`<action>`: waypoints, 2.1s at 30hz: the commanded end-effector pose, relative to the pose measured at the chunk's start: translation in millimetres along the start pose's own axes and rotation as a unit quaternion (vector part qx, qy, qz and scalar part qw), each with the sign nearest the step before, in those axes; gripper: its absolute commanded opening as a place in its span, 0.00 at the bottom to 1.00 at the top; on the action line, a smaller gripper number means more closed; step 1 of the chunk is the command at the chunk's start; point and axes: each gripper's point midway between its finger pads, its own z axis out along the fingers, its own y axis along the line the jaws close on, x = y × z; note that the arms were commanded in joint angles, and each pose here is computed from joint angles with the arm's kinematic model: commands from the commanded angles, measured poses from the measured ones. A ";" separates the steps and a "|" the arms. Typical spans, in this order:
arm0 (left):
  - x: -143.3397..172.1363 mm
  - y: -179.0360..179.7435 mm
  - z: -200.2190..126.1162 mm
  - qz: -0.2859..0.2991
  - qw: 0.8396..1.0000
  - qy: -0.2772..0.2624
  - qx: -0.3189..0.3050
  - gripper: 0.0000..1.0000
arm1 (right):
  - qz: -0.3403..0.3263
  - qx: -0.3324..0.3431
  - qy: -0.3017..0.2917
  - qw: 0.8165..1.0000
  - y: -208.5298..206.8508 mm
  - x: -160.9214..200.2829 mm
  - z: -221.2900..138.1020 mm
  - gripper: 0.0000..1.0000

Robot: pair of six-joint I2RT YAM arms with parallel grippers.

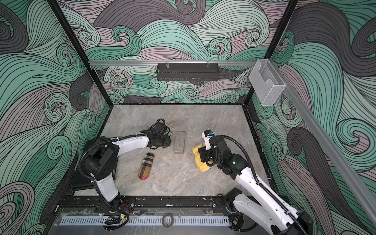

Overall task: Wipe the eyeglass case
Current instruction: Place the eyeglass case at the center of the board, then pick up the eyeglass case from the center of the board.

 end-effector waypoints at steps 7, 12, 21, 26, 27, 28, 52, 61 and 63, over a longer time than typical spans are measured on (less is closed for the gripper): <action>15.9 4.8 16.4 -0.004 0.999 0.021 -0.029 0.62 | -0.003 -0.016 -0.002 1.000 5.5 -3.8 10.0 0.00; 23.1 6.9 17.5 -0.002 0.999 0.026 -0.028 0.63 | 0.000 -0.013 0.002 1.000 4.3 -2.8 15.2 0.00; 30.7 7.5 6.9 -0.003 0.999 0.027 -0.021 0.69 | 0.012 -0.021 -0.003 1.000 5.8 -0.8 18.1 0.00; 24.8 10.2 -8.6 0.001 1.000 0.015 -0.027 0.75 | 0.002 -0.039 0.004 0.999 13.2 -0.2 18.5 0.00; 23.7 10.5 -13.6 0.001 1.000 0.013 -0.027 0.76 | -0.001 -0.043 0.006 0.999 15.5 -0.3 18.5 0.00; 22.9 10.5 -18.6 0.001 1.000 0.011 -0.026 0.77 | -0.006 -0.049 0.007 0.999 18.7 -0.4 18.3 0.00; 179.1 98.1 -120.3 -0.053 0.981 0.168 -0.078 0.84 | -0.069 -0.095 0.045 0.992 70.7 7.4 38.5 0.00; 192.2 90.0 -98.9 -0.036 0.982 0.178 -0.046 0.80 | -0.070 -0.120 0.067 0.988 81.8 16.7 45.2 0.00; 190.8 89.9 -94.9 -0.033 0.982 0.177 -0.048 0.79 | -0.076 -0.130 0.079 0.985 86.0 22.6 47.7 0.00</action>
